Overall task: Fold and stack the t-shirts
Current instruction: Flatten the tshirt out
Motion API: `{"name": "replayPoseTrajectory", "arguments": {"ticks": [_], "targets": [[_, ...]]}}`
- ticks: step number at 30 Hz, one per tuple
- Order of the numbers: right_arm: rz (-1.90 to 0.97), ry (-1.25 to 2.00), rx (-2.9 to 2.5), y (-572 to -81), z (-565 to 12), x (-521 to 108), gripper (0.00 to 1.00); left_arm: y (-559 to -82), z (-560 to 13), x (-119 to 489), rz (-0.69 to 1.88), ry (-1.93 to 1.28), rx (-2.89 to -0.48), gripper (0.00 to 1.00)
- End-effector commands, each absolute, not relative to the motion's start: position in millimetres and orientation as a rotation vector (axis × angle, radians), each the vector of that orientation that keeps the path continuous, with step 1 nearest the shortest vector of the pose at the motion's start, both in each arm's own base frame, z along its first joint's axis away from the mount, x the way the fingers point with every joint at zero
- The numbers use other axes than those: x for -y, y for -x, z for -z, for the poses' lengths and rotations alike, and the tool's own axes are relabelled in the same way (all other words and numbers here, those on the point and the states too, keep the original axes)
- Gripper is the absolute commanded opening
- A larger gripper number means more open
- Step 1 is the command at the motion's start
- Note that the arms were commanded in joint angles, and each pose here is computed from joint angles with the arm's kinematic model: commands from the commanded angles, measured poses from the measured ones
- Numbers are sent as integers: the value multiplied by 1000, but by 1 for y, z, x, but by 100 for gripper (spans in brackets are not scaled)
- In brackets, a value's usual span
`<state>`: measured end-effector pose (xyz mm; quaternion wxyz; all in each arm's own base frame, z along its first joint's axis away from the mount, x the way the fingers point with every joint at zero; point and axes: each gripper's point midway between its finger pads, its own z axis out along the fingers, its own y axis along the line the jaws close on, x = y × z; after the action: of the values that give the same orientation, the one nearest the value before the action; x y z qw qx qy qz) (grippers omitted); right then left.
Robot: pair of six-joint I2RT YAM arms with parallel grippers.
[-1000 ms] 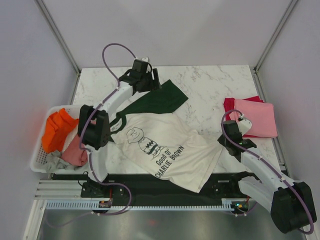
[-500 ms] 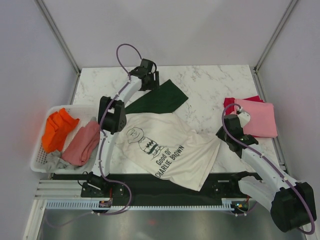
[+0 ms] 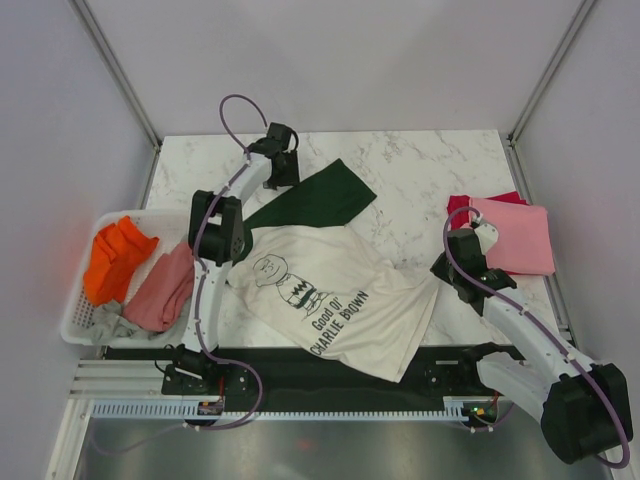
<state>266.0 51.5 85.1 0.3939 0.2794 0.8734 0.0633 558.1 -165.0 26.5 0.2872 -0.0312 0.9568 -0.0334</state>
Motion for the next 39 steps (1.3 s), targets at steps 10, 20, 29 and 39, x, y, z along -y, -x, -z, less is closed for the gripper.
{"name": "replayPoseTrajectory", "arguments": {"ticks": [10, 20, 29, 39], "targets": [[-203, -711, -2213, -271, -91, -57, 0, -488, -21, 143, 106, 126, -2691, 2], [-115, -721, -2255, -268, -77, -48, 0, -394, -48, 69, 127, 412, -2505, 2], [-110, -705, -2243, -273, -85, -47, 0, -404, -63, 72, 162, 380, -2467, 79], [-142, -675, -2271, -277, -86, -54, 0, -495, -76, 83, 153, 331, -2468, 78]]}}
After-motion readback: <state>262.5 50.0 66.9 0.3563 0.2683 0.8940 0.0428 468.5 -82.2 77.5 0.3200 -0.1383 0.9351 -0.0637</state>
